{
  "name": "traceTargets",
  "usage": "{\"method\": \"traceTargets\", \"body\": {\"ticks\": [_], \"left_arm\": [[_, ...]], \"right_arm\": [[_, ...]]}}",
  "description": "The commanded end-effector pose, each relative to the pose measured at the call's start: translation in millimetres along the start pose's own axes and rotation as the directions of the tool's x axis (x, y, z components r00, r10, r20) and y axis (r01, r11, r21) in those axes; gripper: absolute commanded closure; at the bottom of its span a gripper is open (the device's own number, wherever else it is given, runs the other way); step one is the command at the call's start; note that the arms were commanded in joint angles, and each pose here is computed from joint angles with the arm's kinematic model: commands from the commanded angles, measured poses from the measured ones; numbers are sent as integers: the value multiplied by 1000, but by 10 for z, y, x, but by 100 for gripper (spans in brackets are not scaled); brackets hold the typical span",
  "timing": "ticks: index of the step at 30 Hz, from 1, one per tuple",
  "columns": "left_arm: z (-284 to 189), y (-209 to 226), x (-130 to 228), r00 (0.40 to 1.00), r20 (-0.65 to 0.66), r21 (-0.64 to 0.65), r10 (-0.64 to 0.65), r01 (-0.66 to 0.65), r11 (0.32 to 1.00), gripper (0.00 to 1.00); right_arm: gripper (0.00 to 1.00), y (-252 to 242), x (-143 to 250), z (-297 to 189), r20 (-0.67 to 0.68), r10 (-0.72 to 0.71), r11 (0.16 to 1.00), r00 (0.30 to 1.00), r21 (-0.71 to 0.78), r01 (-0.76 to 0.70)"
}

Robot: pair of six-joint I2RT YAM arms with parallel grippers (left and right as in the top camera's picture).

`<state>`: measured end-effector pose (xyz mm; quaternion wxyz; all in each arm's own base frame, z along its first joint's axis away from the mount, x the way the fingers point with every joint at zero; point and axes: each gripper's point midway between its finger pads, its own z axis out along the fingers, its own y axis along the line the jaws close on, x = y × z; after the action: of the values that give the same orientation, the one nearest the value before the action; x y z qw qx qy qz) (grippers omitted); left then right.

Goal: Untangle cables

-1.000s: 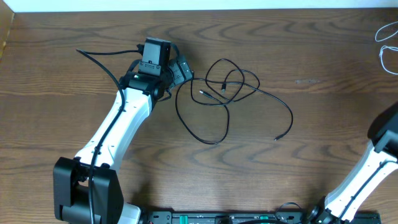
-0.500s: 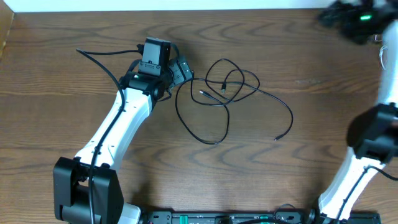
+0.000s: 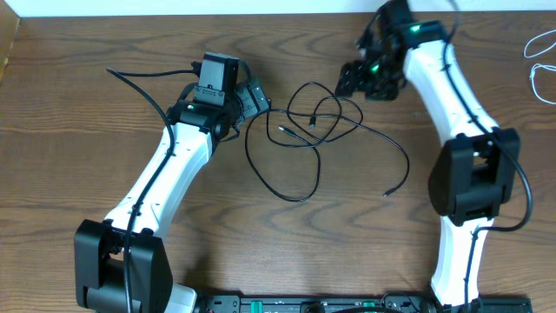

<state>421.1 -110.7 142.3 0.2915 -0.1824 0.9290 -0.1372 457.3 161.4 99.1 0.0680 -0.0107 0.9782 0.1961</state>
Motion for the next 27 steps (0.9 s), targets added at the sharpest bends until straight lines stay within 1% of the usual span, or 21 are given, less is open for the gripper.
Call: {"method": "traceTargets", "body": {"ticks": [1,3,5,6,8,10,11,17,23,26,27], "left_arm": [[51,60,19,1000,-6,-23,0,0,1000,2],[51,61,20,1000,-6,-24,0,0,1000,2],[51,60,19,1000,-6,-23,0,0,1000,2],[51,61,20,1000,-6,-24,0,0,1000,2],[51,61,20,1000,-6,-24,0,0,1000,2],[51,60,19,1000,-6,-23,0,0,1000,2],[51,61,20,1000,-6,-24,0,0,1000,2],[51,61,20,1000,-6,-24,0,0,1000,2],[51,60,19,1000,-6,-23,0,0,1000,2],[51,61,20,1000,-6,-24,0,0,1000,2],[51,61,20,1000,-6,-24,0,0,1000,2]], "right_arm": [[34,10,174,293,-34,101,994,994,46,-99],[38,39,246,420,-44,114,993,993,50,-111],[51,59,299,524,-49,122,992,991,50,-120],[55,70,325,575,-51,126,991,991,49,-123],[60,93,367,653,-53,121,992,991,48,-118],[72,91,409,731,-52,136,990,989,56,-133],[75,82,428,767,-49,142,988,989,65,-139],[75,37,541,901,-55,134,987,989,101,-128],[72,-4,576,989,-43,131,985,991,118,-125],[72,-6,546,1017,-26,123,987,992,112,-120],[75,-7,515,1031,-10,118,987,993,109,-116]]}}
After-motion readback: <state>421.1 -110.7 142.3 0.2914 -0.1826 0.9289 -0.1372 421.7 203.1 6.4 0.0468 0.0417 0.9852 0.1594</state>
